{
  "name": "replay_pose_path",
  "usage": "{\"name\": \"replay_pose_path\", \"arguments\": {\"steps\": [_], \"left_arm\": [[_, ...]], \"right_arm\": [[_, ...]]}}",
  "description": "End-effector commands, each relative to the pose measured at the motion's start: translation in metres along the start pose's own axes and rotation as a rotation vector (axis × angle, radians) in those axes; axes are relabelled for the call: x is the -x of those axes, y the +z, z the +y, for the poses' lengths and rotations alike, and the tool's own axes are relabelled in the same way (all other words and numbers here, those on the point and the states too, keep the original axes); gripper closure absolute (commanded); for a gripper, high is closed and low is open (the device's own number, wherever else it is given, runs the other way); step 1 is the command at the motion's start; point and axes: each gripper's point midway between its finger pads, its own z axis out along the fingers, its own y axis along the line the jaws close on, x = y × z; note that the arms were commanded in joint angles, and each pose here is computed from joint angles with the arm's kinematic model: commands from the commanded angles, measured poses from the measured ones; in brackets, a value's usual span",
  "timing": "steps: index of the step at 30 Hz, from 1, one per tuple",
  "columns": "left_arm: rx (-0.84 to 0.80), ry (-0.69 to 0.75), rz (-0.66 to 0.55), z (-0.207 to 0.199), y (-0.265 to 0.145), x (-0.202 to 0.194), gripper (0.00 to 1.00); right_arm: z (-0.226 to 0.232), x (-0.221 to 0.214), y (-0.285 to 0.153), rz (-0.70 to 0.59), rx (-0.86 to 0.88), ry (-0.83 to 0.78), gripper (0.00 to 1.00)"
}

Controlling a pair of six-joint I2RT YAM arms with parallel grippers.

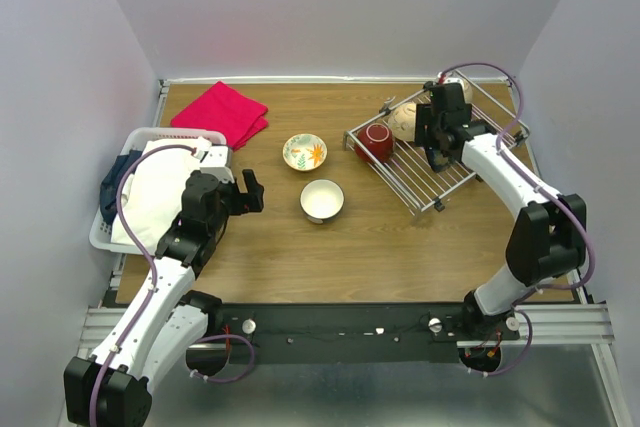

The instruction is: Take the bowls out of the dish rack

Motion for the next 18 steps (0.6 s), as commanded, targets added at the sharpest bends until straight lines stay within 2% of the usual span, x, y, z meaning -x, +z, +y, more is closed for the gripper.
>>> {"name": "replay_pose_path", "arguments": {"steps": [1, 11, 18], "left_arm": [[-0.1, -0.012, 0.002, -0.019, 0.0, 0.0, 0.01], [-0.212, -0.084, 0.016, -0.047, 0.011, 0.015, 0.01], [-0.343, -0.195, 0.011, -0.085, 0.023, 0.036, 0.01]], "right_arm": [[-0.001, 0.045, -0.025, -0.106, 0.102, 0.207, 0.81], [-0.006, 0.073, -0.046, -0.184, 0.209, 0.4, 0.82], [0.014, 0.093, -0.075, -0.248, 0.383, 0.5, 0.82]]}}
